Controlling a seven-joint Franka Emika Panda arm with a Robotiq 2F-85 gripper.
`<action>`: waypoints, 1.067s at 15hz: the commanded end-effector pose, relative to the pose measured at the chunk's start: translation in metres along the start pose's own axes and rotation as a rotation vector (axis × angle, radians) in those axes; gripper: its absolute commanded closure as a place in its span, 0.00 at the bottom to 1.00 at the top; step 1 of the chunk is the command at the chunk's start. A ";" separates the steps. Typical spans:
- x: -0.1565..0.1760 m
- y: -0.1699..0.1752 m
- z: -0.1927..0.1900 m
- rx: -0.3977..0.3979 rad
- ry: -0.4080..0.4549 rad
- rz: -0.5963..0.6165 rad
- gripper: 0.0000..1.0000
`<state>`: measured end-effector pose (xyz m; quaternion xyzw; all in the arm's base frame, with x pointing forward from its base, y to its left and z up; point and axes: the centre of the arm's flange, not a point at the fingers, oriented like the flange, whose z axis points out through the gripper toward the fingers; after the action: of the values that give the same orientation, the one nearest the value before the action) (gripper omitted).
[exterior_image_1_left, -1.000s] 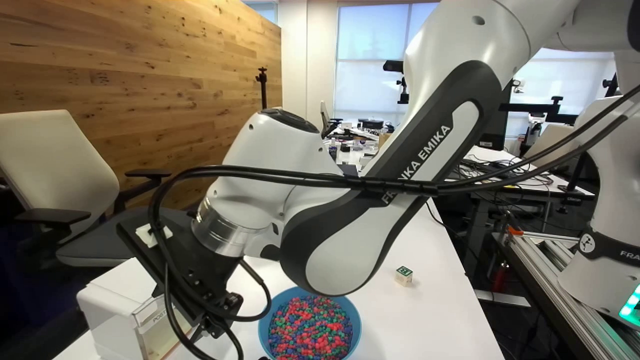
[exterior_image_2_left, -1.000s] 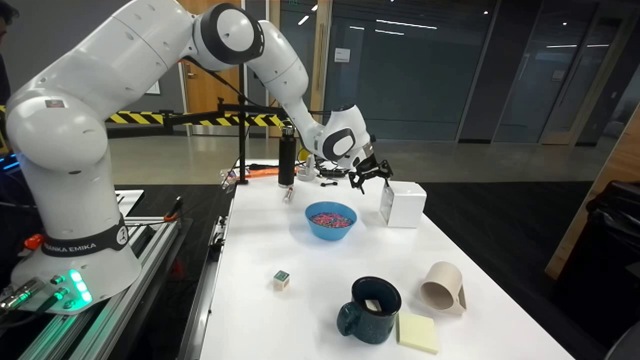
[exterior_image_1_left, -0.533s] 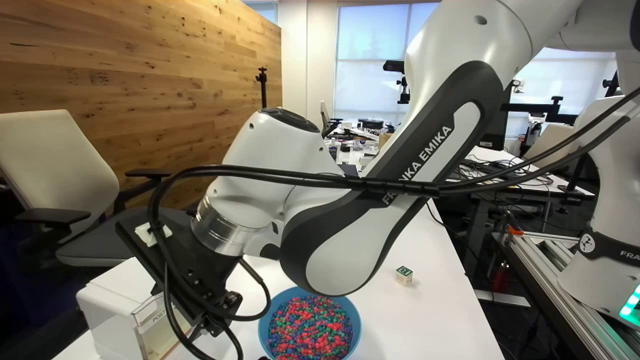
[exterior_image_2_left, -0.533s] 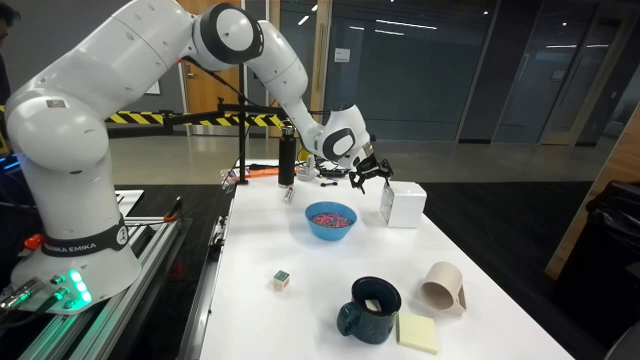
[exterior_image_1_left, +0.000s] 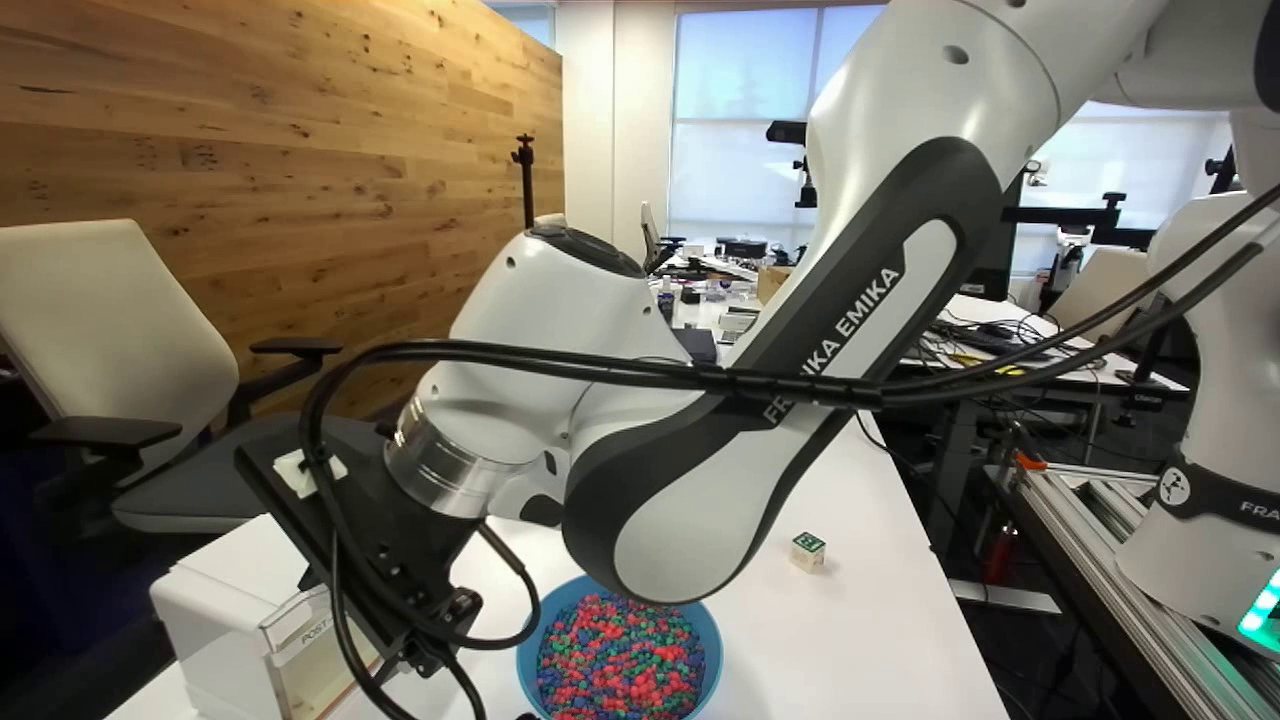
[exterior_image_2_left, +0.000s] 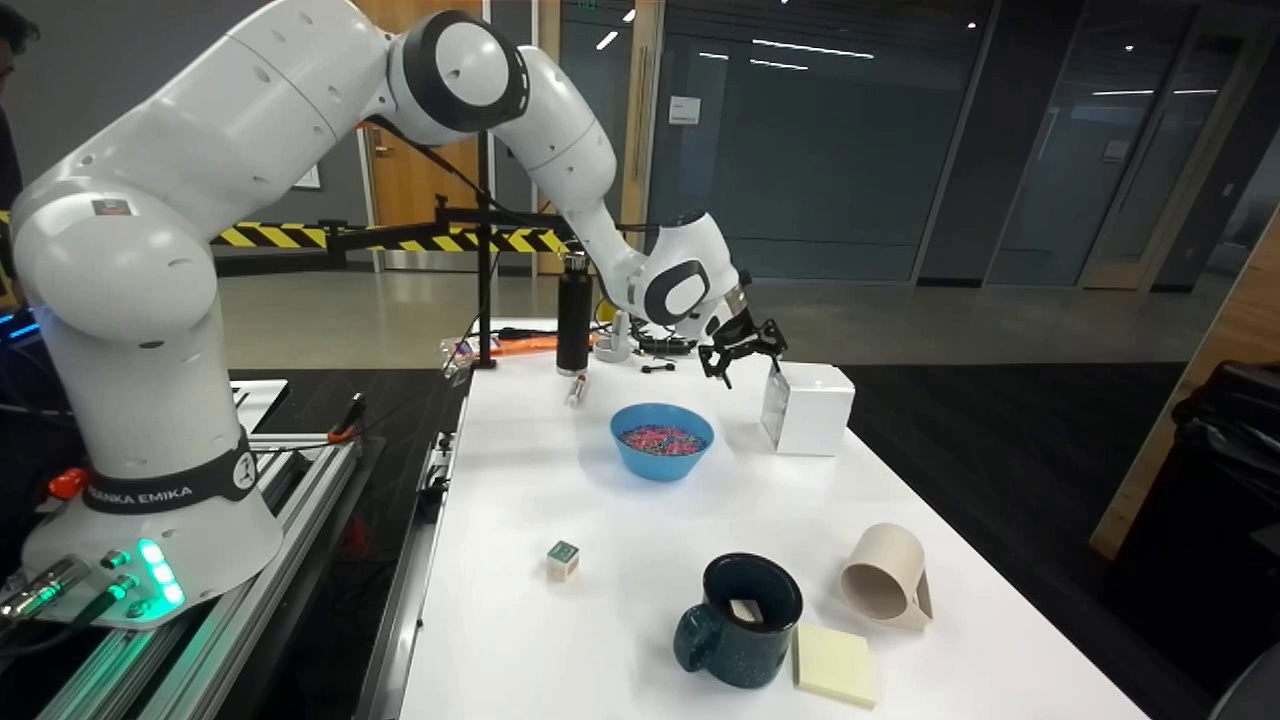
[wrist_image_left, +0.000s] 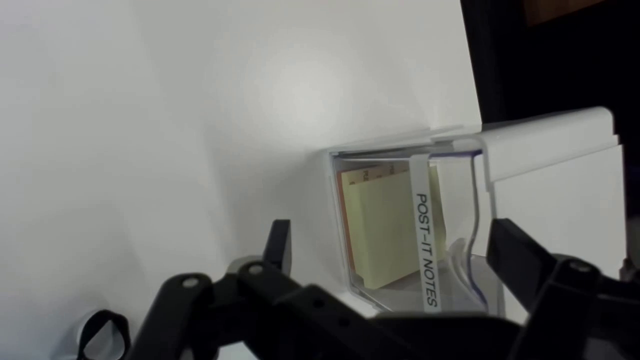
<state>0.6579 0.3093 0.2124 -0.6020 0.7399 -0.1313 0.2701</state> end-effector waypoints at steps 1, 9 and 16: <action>0.000 0.003 -0.001 0.018 -0.007 0.015 0.00; -0.012 0.013 -0.013 0.035 0.006 0.013 0.00; -0.016 0.031 -0.019 0.037 0.019 0.049 0.00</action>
<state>0.6424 0.3298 0.2148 -0.5957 0.7419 -0.1445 0.2717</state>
